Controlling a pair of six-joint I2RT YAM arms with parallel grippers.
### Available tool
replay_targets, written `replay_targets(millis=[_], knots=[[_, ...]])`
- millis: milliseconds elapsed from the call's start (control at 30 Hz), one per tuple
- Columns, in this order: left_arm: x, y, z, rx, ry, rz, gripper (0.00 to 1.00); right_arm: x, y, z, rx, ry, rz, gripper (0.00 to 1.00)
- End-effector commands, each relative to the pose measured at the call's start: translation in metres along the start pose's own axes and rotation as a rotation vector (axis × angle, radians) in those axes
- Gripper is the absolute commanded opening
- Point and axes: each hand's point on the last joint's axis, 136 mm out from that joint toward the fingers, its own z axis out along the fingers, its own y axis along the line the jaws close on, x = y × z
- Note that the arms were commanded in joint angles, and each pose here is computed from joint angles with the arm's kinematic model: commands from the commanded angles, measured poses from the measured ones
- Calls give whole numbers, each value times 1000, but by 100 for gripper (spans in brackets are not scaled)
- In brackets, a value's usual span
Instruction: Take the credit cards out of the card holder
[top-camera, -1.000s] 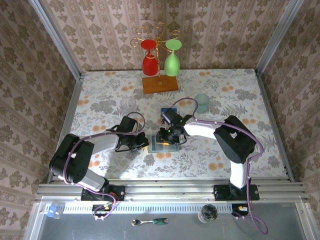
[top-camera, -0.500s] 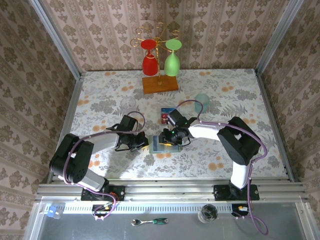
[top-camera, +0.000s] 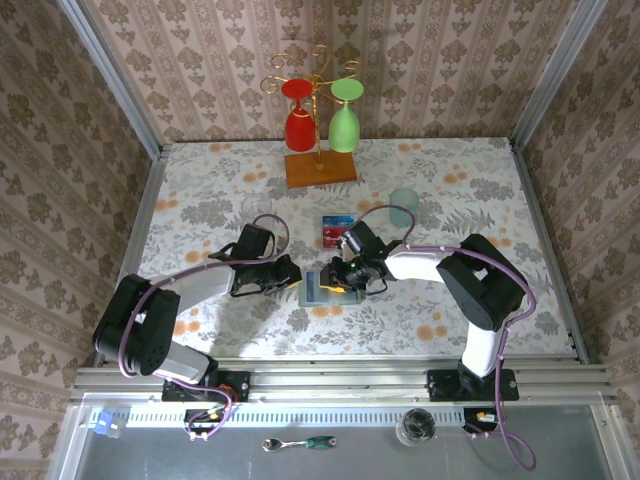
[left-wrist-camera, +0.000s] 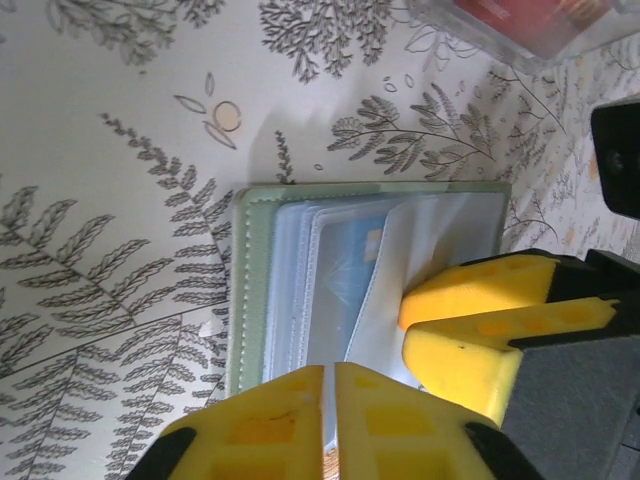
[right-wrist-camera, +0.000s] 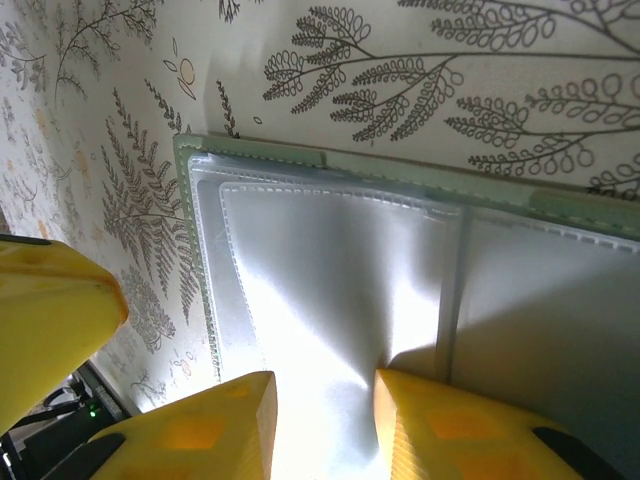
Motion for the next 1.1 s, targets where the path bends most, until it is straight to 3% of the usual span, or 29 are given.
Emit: replay_targets(millis=[0, 533, 1067], knots=[[-5, -25, 2, 75, -1, 24, 17, -1, 0, -4, -29, -6, 12, 32], [6, -21, 30, 53, 47, 20, 27, 2, -11, -3, -66, 13, 51, 30], [12, -21, 42, 75, 82, -1, 23, 3, -13, -3, -87, 13, 62, 30]])
